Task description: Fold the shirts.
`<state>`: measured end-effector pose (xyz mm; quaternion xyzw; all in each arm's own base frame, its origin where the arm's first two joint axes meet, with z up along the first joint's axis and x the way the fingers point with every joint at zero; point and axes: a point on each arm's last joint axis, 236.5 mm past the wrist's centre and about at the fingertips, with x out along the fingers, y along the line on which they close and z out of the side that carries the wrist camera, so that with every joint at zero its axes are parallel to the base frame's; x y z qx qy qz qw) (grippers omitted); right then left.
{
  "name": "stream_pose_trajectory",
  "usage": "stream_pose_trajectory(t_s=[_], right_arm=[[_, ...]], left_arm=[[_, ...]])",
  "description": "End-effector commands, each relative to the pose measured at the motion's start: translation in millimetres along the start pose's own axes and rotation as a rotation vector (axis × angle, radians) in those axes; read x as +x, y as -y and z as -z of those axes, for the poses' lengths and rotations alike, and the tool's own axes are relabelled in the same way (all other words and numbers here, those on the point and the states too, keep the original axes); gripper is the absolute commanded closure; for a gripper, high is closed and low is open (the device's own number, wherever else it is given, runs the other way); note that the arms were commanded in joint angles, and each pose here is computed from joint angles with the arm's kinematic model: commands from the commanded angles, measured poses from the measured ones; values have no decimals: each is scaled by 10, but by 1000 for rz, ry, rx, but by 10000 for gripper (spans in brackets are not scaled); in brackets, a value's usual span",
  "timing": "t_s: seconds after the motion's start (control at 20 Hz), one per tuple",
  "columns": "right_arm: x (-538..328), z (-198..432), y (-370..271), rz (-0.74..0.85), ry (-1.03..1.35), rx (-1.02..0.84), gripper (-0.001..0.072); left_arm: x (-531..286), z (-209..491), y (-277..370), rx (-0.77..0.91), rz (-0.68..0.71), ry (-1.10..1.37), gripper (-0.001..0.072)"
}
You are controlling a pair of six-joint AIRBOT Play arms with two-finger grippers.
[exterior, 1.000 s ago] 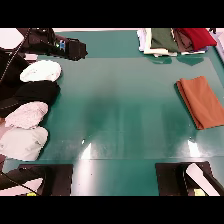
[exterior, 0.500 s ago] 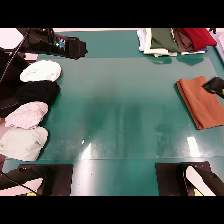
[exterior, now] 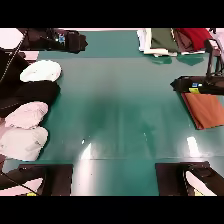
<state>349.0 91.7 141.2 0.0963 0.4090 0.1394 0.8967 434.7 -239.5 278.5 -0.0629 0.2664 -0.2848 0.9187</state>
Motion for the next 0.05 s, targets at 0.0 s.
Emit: stream_pose_trajectory(t_s=[0.0], right_arm=[[13, 25, -123, -25, -7, -22, 694]], left_arm=[[-1, -45, 0, 0, -1, 19, 685]])
